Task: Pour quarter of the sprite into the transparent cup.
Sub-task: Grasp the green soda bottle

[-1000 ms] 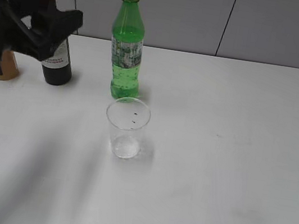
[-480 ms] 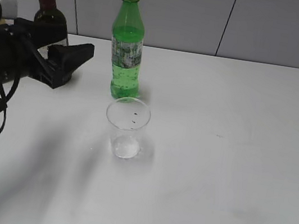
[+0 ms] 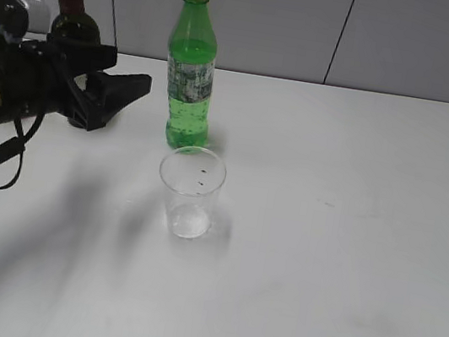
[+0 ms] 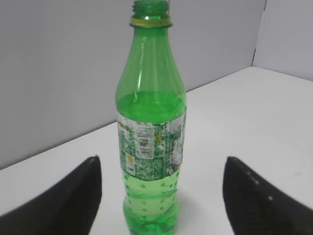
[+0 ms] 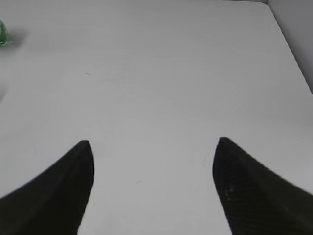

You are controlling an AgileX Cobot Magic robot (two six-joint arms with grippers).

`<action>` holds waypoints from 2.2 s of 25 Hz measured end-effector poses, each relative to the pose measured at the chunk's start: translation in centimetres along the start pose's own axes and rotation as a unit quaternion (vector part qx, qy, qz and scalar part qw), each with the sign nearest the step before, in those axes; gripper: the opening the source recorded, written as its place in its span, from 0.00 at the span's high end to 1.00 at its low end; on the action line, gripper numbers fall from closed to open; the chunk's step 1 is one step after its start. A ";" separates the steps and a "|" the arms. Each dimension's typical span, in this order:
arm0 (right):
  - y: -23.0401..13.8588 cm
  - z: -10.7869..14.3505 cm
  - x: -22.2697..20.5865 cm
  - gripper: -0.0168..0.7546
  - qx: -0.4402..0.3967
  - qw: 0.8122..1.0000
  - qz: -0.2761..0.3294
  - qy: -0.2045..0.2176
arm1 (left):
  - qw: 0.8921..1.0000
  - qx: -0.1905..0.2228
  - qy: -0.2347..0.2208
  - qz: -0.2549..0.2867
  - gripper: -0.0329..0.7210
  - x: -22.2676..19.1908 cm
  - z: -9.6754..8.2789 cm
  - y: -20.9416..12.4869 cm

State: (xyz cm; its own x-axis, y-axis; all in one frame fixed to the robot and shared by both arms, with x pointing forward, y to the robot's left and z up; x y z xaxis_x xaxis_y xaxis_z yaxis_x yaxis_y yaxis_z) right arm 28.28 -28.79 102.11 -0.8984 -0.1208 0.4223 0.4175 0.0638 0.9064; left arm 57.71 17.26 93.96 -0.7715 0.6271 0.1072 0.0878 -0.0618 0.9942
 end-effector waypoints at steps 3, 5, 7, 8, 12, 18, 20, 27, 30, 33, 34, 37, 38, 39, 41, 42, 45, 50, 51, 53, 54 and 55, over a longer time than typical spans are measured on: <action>0.0 0.0 0.0 0.22 0.000 1.000 0.000 0.000 | 1.000 -0.019 -0.012 0.004 0.17 -0.9 0.2 -0.5; 0.0 0.0 0.0 0.22 0.000 1.000 0.000 0.000 | 1.000 -0.019 -0.015 0.009 0.16 -1.4 0.4 -1.0; 0.0 0.0 0.0 0.22 0.000 1.000 0.000 0.000 | 1.000 -0.019 -0.016 0.010 0.14 -2.0 0.6 -1.3; 0.0 0.0 0.0 0.22 0.000 1.000 0.000 0.000 | 1.000 -0.018 -0.017 0.013 0.13 -2.2 0.7 -1.6; 0.0 0.0 0.0 0.22 0.000 1.000 0.000 0.000 | 1.000 -0.017 -0.017 0.016 0.11 -3.2 1.2 -2.3; 0.0 0.0 0.0 0.22 0.000 1.000 0.000 0.000 | 0.999 -0.020 -0.021 0.015 0.11 -4.9 1.9 -3.2; 0.0 0.0 0.0 0.22 -0.001 1.000 0.000 0.001 | 0.999 -0.022 -0.027 0.014 0.11 -5.5 1.7 -3.3; 0.0 0.0 0.0 0.22 -0.001 1.000 0.000 0.002 | 0.998 -0.024 -0.046 0.018 0.11 -7.6 0.8 -4.5; 0.0 0.0 0.0 0.22 -0.001 1.000 0.000 0.002 | 0.999 -0.020 -0.040 0.017 0.11 -8.1 1.1 -4.9; 0.0 0.1 0.0 0.22 -0.002 1.000 0.000 0.003 | 0.999 -0.015 -0.032 0.014 0.11 -8.8 1.6 -5.2; 0.0 0.1 0.0 0.22 -0.002 1.000 0.000 0.003 | 0.999 -0.015 -0.031 0.013 0.11 -9.1 1.7 -5.3; 0.0 0.1 0.0 0.22 -0.002 1.000 0.000 0.003 | 0.999 -0.017 -0.038 0.011 0.11 -9.8 1.4 -5.6; 0.0 0.1 0.0 0.22 -0.002 1.000 0.000 0.003 | 0.999 -0.019 -0.042 0.011 0.11 -10.0 1.2 -5.6; 0.0 0.1 0.0 0.22 -0.002 1.000 0.000 0.003 | 0.999 -0.021 -0.046 0.010 0.11 -10.2 1.0 -5.6; 0.0 0.1 0.0 0.22 -0.002 1.000 0.000 0.003 | 0.998 -0.022 -0.050 0.007 0.11 -10.7 0.7 -5.6; 0.0 0.1 0.0 0.22 -0.002 1.000 0.000 0.003 | 0.998 -0.022 -0.051 0.005 0.11 -10.9 0.7 -5.6; 0.0 0.1 0.0 0.22 -0.002 1.000 0.000 0.003 | 0.998 -0.020 -0.054 0.002 0.11 -11.6 0.7 -6.0; 0.0 0.1 0.0 0.22 -0.003 1.000 0.000 0.003 | 0.998 -0.018 -0.056 0.001 0.11 -12.4 0.8 -6.5; 0.0 0.1 0.0 0.22 -0.003 1.000 0.000 0.003 | 0.998 -0.020 -0.057 0.000 0.11 -12.6 0.8 -6.4; 0.0 0.1 0.0 0.22 -0.003 1.000 0.000 0.003 | 0.998 -0.024 -0.058 -0.007 0.11 -12.9 0.7 -6.0; 0.0 0.1 0.0 0.22 -0.003 1.000 0.000 0.003 | 0.998 -0.026 -0.059 -0.010 0.11 -13.1 0.7 -5.7; 0.0 0.1 0.0 0.22 -0.003 1.000 0.000 0.003 | 0.998 -0.027 -0.060 -0.011 0.11 -13.3 0.6 -5.6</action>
State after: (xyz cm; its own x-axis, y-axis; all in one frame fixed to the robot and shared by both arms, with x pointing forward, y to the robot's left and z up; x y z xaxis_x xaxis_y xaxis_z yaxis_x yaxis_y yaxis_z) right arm 28.27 -28.71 102.12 -0.8977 -0.1270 0.4219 0.4179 0.0582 0.9066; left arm 67.87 9.73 86.99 -0.6919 0.7166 0.0878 0.0358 -0.0874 0.9955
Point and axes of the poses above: a point on each arm's last joint axis where the gripper is mounted, x pointing back along that axis away from the gripper, z along the wrist's bending axis when the last joint is at zero, y = z × x, the point moved 4 cm from there along -x, pointing out along that axis toward the gripper, and after that the axes turned 2 degrees about x, right-handed, at the moved point
